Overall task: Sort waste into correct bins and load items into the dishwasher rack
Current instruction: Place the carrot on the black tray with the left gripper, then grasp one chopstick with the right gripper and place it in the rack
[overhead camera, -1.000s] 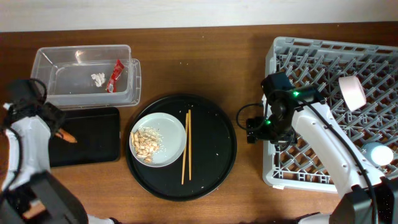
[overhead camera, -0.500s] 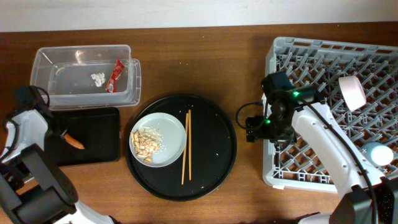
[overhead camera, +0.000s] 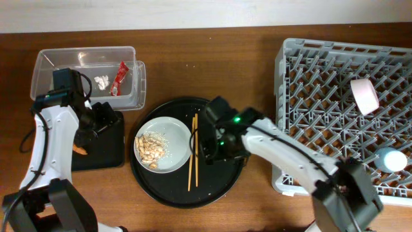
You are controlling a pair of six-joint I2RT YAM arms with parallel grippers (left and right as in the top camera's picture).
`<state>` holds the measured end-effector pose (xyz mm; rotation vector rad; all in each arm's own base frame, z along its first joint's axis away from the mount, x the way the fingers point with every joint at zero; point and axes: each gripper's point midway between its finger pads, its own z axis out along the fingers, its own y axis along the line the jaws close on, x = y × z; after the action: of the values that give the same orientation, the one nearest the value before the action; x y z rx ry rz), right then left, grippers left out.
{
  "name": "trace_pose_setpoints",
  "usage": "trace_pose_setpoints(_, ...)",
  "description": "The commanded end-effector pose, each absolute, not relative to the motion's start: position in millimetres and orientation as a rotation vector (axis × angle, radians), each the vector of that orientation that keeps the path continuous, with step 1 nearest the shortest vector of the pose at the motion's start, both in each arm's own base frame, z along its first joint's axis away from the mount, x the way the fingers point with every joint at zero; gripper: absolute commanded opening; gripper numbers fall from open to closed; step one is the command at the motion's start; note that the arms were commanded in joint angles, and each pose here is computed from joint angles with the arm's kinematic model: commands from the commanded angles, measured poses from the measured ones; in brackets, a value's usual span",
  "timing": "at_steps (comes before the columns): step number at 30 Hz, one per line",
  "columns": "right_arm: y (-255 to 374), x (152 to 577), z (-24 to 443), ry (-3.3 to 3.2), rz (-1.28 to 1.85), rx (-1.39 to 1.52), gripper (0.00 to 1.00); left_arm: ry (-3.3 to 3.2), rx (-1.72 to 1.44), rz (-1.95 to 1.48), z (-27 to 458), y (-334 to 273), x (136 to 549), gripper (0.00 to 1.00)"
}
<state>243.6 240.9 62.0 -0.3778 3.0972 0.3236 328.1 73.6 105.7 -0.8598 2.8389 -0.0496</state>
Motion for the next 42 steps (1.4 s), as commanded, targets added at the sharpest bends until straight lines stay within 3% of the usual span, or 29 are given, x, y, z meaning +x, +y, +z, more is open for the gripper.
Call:
trace_pose_setpoints(1,255,242,45,3.099,0.224,-0.317,0.88,2.85,-0.842,-0.043,106,74,326,0.87)
trace_pose_setpoints(26,271,243,-8,3.07,0.024,-0.204,0.82,2.855,-0.843,-0.043,106,74,325,0.87)
trace_pose_setpoints(32,263,247,-12,3.052,-0.045,-0.199,0.71,2.855,-0.843,-0.043,106,74,325,0.87)
trace_pose_setpoints(42,269,291,-6,2.888,-0.001,-0.381,0.65,2.854,-0.843,-0.043,106,74,325,0.87)
